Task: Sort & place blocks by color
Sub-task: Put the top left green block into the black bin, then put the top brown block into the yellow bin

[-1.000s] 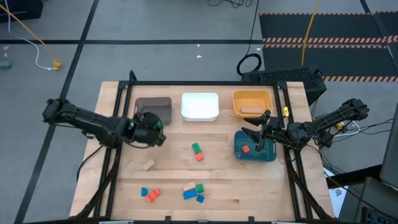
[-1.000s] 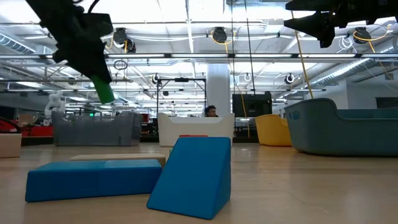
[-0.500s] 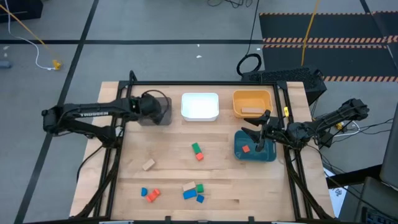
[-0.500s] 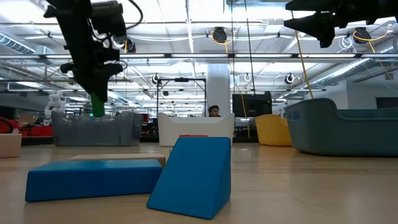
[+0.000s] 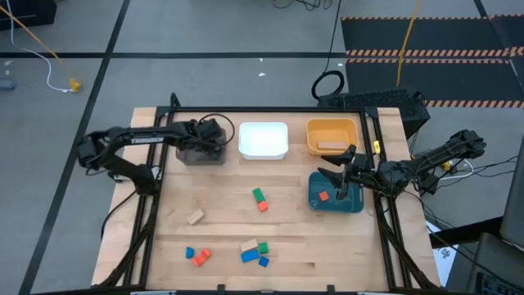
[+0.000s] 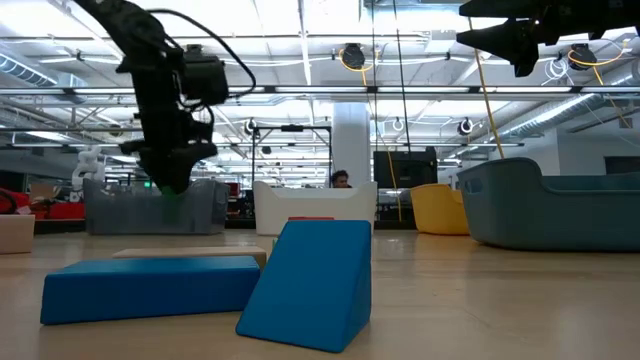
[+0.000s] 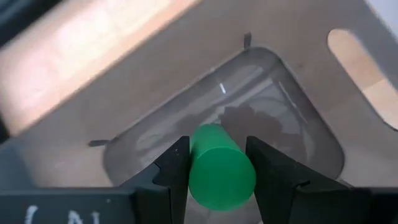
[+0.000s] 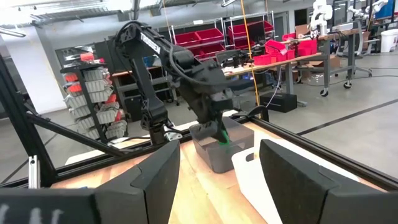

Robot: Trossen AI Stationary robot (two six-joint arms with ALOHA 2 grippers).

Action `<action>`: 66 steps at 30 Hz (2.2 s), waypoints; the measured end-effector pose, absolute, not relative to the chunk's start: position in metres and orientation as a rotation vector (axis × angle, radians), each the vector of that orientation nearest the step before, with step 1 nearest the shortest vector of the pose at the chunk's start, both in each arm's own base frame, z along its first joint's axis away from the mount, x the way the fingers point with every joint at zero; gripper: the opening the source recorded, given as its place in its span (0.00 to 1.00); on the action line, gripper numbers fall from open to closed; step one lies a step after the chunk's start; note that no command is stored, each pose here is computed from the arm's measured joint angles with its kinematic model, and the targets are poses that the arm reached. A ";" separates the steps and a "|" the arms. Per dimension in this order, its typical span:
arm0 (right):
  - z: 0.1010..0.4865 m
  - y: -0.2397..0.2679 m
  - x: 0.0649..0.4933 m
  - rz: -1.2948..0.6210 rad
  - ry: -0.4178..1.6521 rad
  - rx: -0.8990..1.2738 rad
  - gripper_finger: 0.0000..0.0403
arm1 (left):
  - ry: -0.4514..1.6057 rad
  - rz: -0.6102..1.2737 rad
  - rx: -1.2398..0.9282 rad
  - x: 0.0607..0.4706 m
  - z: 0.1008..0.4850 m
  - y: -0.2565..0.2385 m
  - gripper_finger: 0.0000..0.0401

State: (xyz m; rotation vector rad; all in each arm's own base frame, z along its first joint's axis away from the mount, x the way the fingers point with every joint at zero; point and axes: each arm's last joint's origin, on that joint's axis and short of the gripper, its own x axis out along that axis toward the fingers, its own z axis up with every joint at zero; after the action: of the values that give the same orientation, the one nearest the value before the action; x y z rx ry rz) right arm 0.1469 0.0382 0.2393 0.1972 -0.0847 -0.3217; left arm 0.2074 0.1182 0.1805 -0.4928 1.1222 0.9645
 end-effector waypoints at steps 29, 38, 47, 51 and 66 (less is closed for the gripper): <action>0.239 0.038 0.147 -0.321 -0.085 0.197 0.53 | 1.064 0.945 -0.458 0.215 0.178 0.124 0.59; 0.239 0.038 0.147 -0.321 -0.084 0.197 0.53 | 0.928 0.855 -0.473 0.199 0.221 0.095 0.60; 0.239 0.038 0.147 -0.322 -0.084 0.197 0.53 | 1.002 0.611 -0.669 0.194 0.232 0.014 0.60; 0.239 0.038 0.147 -0.321 -0.085 0.197 0.53 | 1.045 0.555 -0.724 0.195 0.228 -0.026 0.60; 0.239 0.038 0.147 -0.321 -0.085 0.197 0.53 | 1.198 0.658 -0.860 0.185 0.193 -0.113 0.60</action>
State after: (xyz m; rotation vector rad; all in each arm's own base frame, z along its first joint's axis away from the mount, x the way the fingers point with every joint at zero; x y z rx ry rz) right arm 0.1469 0.0382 0.2393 0.1973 -0.0847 -0.3215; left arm 0.1846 -0.1133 0.1931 -0.8598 1.1980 0.6579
